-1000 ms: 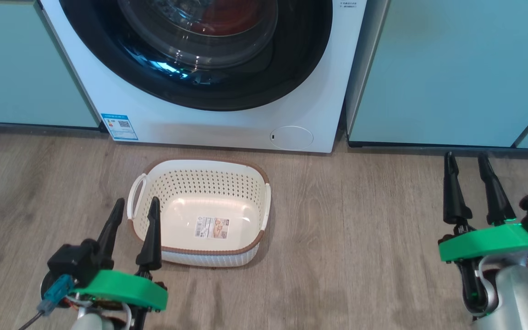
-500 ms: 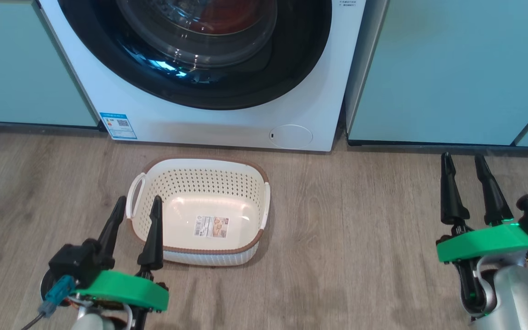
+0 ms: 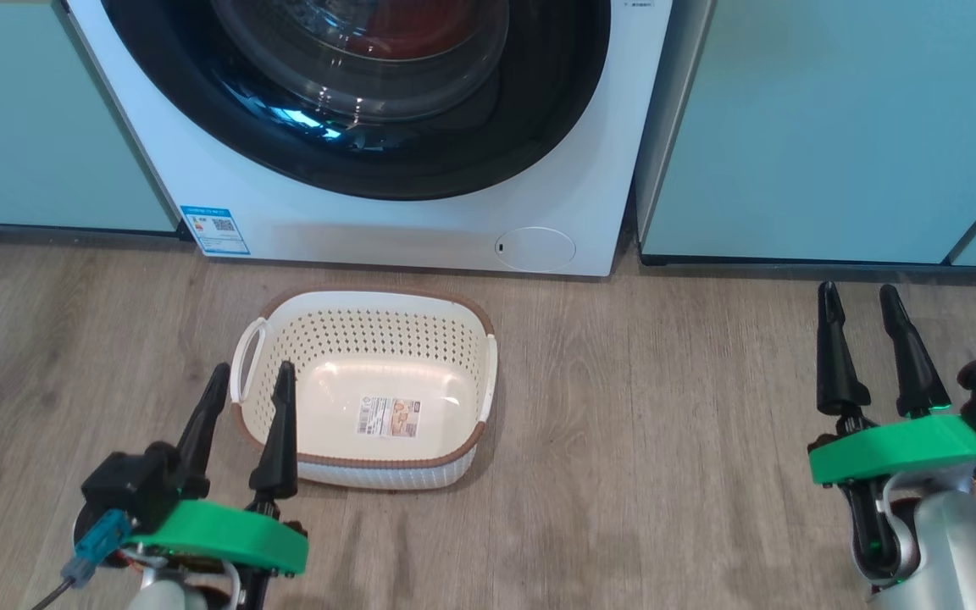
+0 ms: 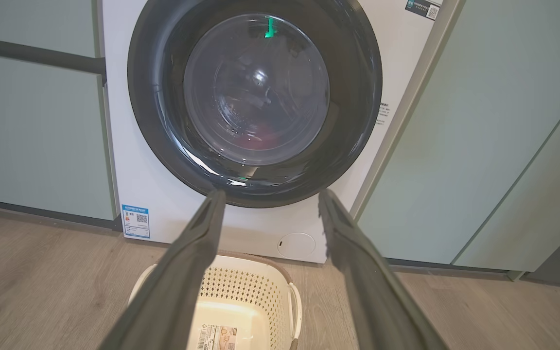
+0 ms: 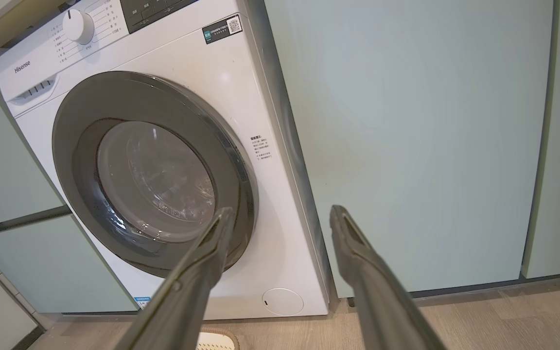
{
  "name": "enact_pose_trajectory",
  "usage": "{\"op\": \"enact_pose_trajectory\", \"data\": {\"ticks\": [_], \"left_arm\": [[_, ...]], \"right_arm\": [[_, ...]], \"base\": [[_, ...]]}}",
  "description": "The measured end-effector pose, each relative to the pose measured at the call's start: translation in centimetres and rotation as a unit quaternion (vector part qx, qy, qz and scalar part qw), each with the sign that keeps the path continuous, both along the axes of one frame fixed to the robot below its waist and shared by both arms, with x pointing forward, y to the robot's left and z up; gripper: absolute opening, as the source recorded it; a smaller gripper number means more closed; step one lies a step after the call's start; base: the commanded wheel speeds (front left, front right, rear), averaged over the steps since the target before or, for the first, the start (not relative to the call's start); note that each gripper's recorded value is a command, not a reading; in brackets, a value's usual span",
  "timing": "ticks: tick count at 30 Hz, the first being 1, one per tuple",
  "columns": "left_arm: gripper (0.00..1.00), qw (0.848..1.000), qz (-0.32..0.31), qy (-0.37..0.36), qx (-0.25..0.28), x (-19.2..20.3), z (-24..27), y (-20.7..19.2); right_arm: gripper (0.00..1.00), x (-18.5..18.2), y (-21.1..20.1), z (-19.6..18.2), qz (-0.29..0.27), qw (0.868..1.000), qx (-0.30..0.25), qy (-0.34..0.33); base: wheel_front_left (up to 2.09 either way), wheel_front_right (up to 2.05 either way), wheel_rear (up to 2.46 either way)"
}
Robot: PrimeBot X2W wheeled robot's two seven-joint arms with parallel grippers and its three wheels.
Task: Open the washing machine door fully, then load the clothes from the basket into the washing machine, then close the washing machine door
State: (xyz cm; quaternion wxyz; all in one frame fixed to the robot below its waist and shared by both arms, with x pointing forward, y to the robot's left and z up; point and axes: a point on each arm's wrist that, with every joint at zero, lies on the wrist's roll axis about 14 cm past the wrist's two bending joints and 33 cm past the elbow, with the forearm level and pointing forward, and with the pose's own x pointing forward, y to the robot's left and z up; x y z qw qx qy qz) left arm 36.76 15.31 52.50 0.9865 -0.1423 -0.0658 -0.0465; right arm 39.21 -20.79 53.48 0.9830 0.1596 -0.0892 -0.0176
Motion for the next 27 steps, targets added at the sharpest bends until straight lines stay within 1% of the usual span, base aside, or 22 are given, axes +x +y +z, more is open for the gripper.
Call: {"op": "enact_pose_trajectory", "data": {"ticks": [13,14,17,20,22,27], "left_arm": [[1.0,1.0,0.003,-0.002,-0.009,-0.2,0.1,0.4],[0.0,1.0,0.003,-0.001,-0.011,-0.2,0.1,0.4],[0.0,0.999,0.001,0.037,-0.01,-0.8,-2.2,0.2],[0.0,0.997,0.001,0.082,-0.009,-2.1,-5.1,0.1],[0.0,0.995,0.003,0.103,-0.016,-2.7,-6.2,0.3],[0.0,0.994,0.007,0.105,-0.04,-2.5,-6.2,0.4]], "right_arm": [[1.0,0.0,0.2,0.2,0.003,1.0,0.0,-0.002],[0.0,0.0,0.2,0.1,0.003,1.0,0.0,-0.001],[0.0,-0.5,0.3,-2.1,0.004,0.999,0.004,0.032],[0.0,-1.9,0.3,-5.4,0.002,0.997,0.008,0.082],[0.0,-2.7,0.2,-6.7,0.0,0.995,0.016,0.103],[0.0,-2.5,0.1,-6.5,-0.002,0.994,0.04,0.101]], "base": [[0.0,0.0,0.0],[0.0,0.0,0.0],[0.0,0.0,0.0],[0.0,0.0,0.0],[0.0,0.0,0.0],[0.0,0.0,0.0]]}}
